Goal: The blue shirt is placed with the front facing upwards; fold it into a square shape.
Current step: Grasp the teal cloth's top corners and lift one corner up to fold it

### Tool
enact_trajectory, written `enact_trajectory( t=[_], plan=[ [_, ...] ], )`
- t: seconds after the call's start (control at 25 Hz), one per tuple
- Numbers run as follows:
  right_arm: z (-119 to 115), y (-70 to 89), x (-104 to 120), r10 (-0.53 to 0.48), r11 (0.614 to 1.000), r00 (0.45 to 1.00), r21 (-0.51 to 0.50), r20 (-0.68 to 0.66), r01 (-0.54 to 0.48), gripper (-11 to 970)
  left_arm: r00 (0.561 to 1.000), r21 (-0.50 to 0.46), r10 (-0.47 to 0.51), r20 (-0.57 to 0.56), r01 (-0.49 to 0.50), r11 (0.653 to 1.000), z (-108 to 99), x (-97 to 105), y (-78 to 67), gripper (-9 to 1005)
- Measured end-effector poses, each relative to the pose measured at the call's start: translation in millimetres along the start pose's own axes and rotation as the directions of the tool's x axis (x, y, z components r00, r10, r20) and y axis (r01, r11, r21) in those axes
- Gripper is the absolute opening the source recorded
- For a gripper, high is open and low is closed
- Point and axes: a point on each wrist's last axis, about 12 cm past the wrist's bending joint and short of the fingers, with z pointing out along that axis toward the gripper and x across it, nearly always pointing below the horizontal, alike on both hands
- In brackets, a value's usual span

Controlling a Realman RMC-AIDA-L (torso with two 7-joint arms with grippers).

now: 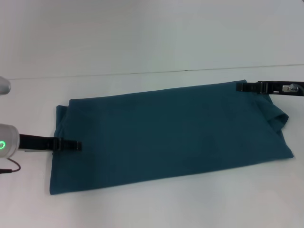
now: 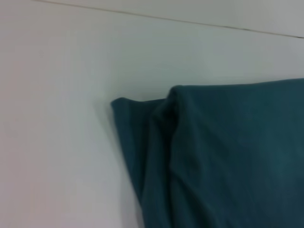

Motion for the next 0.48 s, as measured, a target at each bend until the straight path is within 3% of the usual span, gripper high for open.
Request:
enact_trajectory(
  t=[0.12, 0.48],
  plan=[
    [0.1, -0.1, -0.2, 0.0, 1.0, 1.0, 0.001, 0.001, 0.0, 855, 1.0, 0.01, 0.008, 0.005, -0.008, 1.0, 0.8, -1.7, -4.2, 879],
    [2.3, -2.9, 1.4, 0.002, 1.0, 1.0, 0.021, 0.007, -0.002, 853, 1.0, 0.024, 0.028, 0.003, -0.028, 0.999, 2.8, -3.8, -9.6, 707]
  ],
)
